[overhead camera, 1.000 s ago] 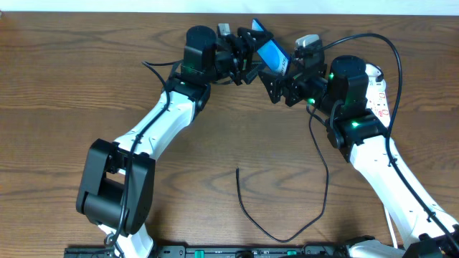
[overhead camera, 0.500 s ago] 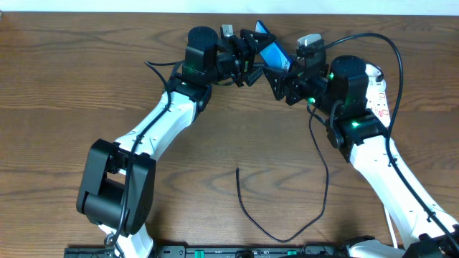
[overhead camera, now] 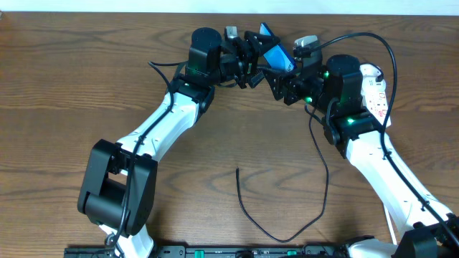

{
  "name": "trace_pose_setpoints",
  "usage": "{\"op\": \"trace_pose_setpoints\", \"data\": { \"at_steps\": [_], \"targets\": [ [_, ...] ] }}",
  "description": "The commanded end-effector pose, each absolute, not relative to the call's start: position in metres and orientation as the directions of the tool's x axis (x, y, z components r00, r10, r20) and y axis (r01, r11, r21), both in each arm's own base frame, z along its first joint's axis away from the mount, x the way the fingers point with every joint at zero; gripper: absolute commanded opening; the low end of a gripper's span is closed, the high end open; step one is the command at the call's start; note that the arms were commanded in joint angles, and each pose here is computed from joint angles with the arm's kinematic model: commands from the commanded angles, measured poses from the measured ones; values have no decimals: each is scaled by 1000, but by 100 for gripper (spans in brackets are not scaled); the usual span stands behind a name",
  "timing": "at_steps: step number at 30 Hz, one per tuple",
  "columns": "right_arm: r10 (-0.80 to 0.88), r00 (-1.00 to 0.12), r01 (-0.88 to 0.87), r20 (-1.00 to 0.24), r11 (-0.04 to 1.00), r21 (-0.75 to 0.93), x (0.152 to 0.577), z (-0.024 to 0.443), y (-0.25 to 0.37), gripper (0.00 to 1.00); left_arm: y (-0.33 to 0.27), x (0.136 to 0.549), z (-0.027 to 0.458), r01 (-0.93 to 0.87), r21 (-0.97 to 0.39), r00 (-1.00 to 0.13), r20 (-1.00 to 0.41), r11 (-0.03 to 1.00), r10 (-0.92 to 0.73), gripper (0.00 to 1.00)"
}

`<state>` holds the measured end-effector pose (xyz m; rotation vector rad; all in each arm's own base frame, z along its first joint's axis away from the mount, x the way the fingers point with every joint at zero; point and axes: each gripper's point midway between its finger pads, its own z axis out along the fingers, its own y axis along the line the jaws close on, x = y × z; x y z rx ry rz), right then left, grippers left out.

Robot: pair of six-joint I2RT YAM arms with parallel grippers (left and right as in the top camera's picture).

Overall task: Plug charger to phone and switch on socket
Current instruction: 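Close the right gripper on the phone's side edge beside the left gripper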

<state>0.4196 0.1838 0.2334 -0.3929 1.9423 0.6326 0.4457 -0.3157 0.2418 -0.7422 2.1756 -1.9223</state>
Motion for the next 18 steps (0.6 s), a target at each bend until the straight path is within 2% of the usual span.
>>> {"op": "trace_pose_setpoints", "data": {
  "at_steps": [1,9,18],
  "targets": [
    [17,-423,-531,-906,805,263,421,243,188,68,-316,439,268,-211,-977,-887,176,36,-427,7],
    [17,-423,-531,-906,805,263,421,243,188,52,-316,440,268,-211,-977,-887,176,36,-427,7],
    [17,-422,-532,-906,805,263,421,243,188,50,-316,440,268,-212,-977,-887,176,36,-427,7]
  ]
}}
